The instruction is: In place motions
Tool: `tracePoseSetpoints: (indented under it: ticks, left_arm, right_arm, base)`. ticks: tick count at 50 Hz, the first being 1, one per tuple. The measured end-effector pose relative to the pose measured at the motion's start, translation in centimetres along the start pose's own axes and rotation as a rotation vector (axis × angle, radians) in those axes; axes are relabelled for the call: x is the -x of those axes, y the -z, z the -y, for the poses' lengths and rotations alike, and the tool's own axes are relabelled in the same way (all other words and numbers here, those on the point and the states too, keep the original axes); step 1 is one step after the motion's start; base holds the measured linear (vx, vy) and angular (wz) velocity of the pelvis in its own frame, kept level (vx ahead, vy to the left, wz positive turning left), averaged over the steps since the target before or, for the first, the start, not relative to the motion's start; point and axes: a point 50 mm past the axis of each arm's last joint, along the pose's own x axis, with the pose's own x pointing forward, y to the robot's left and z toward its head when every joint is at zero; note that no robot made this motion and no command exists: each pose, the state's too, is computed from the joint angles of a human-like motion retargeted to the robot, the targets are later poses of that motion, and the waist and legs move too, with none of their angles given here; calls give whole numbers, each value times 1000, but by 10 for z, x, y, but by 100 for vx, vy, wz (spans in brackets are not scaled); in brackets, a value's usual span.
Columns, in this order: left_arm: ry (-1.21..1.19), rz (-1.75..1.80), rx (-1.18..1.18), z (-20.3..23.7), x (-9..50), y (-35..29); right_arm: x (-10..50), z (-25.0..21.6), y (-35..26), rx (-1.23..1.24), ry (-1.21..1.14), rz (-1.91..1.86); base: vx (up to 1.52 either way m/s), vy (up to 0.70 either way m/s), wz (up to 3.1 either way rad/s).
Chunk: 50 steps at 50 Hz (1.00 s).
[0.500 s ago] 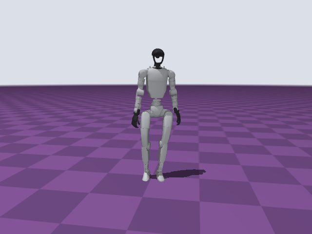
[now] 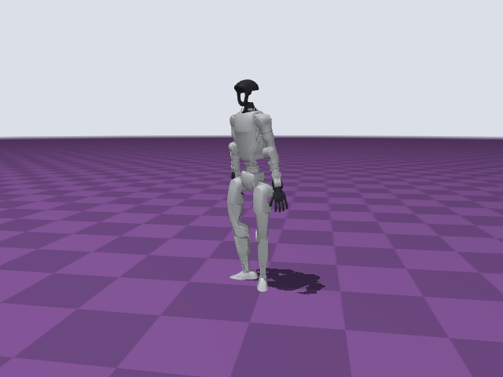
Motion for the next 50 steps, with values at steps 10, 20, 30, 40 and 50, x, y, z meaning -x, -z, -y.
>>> tracePoseSetpoints:
  ticks: [10, 20, 30, 40, 50]
  left_arm:
    - [4, 58, 114, -9, -3, -17]
    - [92, 266, 191, -10, 0, -91]
    - [132, 397, -59, -10, 5, -106]
    - [117, 182, -65, -11, -4, -62]
    - [95, 105, -46, -28, -8, -51]
  right_arm:
    - [2, -23, 32, 55, -89, -123]
    - [1, -11, 23, 74, -57, -87]
    - [1, -4, 9, 6, -66, -69]
    - [1, -12, -15, 187, -76, 22]
    - [0, -10, 1, 233, -64, -15]
  base:
    - [15, -41, -152]
    - [12, -10, -132]
    - [18, 13, -64]
    - [6, 6, -9]
    - [-4, -9, 206]
